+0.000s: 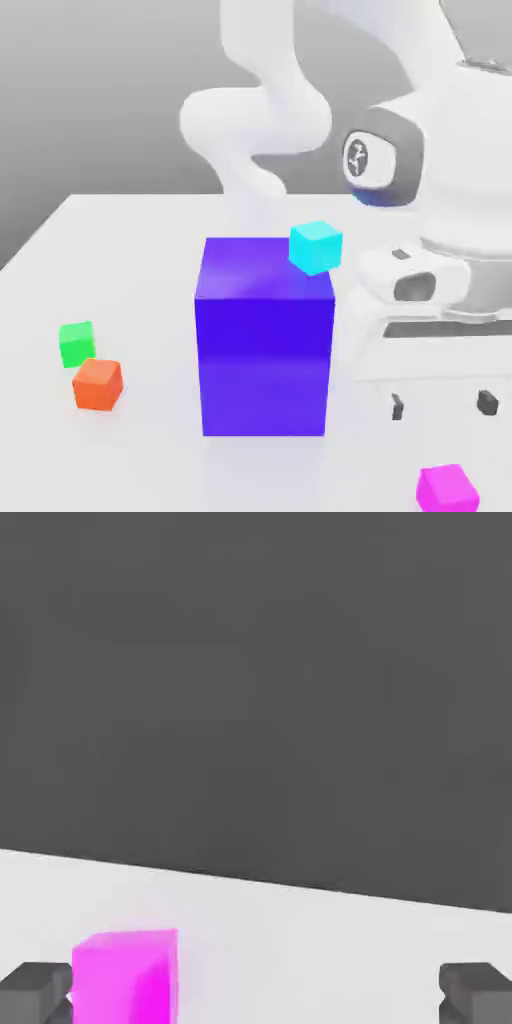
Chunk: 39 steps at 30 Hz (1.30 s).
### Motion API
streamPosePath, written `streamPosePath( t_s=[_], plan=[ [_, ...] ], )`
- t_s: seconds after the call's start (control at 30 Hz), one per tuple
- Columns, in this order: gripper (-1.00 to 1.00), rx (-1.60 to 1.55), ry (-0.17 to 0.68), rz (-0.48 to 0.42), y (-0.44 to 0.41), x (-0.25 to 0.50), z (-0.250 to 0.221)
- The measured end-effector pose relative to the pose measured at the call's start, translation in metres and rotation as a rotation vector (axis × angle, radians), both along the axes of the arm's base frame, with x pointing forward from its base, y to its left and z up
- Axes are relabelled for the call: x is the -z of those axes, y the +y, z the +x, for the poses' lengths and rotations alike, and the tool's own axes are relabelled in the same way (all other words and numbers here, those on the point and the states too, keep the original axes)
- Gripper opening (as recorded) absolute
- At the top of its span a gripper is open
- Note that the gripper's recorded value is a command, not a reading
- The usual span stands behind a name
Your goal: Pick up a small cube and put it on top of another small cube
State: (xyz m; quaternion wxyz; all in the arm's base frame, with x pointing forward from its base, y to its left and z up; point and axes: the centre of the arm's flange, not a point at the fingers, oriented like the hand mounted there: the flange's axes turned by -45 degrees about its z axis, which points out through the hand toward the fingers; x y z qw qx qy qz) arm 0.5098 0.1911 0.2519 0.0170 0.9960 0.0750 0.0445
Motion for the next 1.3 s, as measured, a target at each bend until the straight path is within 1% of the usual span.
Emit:
streamPosePath(
  t_s=[0.1, 0.23, 0.27, 0.47, 0.63, 0.8, 0.93, 1.07, 1.13, 1.2, 1.3],
  plan=[
    [0.00, -0.016, 0.070, 0.020, 0.020, 0.047, -0.014],
    [0.00, -0.019, 0.090, 0.027, 0.026, 0.107, -0.017],
    [-1.00, -0.020, 0.091, 0.027, 0.026, 0.118, -0.018],
    [-1.00, -0.021, 0.090, 0.027, 0.026, 0.124, -0.019],
    [-1.00, -0.015, 0.091, 0.026, 0.022, 0.070, -0.018],
    [-1.00, 0.146, 0.091, -0.022, -0.101, 0.053, -0.013],
    [-1.00, 0.297, 0.096, -0.043, -0.202, 0.042, -0.034],
    [-1.00, 0.482, 0.101, -0.045, -0.305, 0.029, -0.082],
    [-1.00, 0.659, 0.102, -0.032, -0.384, 0.022, -0.134],
    [-1.00, 0.849, 0.099, -0.005, -0.452, 0.014, -0.206],
    [-1.00, 0.971, 0.079, 0.050, -0.476, 0.008, -0.279]
  ],
)
